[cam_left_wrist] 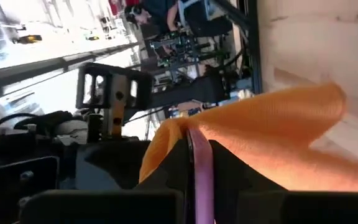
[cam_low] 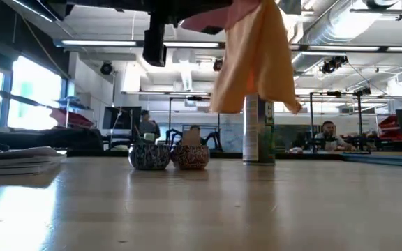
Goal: Apply microfiber cloth
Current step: Wipe the cellphone with the microfiber cloth
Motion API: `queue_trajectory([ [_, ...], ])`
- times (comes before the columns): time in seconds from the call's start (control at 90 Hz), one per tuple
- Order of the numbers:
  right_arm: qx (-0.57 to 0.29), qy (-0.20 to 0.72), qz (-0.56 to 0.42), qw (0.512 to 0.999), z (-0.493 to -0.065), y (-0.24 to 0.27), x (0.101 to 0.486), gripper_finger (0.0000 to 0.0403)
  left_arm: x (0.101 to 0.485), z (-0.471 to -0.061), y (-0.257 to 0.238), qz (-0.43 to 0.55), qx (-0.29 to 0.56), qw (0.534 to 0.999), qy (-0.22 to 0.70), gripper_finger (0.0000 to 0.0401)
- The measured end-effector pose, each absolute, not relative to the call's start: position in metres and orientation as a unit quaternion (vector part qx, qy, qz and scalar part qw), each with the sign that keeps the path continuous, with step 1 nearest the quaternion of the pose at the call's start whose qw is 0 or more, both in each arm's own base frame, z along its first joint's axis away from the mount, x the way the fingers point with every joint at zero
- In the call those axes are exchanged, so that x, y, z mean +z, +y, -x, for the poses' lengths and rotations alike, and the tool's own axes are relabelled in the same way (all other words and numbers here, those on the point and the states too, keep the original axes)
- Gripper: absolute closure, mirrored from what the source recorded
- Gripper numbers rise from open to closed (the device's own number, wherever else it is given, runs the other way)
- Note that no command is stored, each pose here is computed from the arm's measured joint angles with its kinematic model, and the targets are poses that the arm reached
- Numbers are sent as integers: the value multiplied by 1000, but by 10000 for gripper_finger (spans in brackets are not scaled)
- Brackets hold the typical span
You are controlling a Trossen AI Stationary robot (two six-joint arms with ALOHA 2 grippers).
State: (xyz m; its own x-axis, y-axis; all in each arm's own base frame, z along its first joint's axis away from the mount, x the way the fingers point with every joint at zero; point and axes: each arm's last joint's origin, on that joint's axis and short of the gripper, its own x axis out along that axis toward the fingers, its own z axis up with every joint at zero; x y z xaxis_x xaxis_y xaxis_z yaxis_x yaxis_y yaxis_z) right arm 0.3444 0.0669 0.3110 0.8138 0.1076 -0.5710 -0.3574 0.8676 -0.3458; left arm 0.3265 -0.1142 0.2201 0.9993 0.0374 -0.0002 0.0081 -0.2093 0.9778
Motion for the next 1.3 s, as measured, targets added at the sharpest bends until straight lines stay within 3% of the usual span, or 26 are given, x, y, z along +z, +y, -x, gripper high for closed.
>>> queue_trajectory([
  [0.189, 166, 253, 233, 924, -348, 68, 311, 403, 221, -326, -116, -780, 2, 626, -4, 389],
  [0.756, 43, 249, 258, 932, -359, 7, 315, 403, 223, -319, -134, -764, -18, 644, -36, 389],
  [1.3, 231, 271, 125, 926, -346, 69, 308, 403, 223, -318, -136, -743, -13, 669, -18, 389],
])
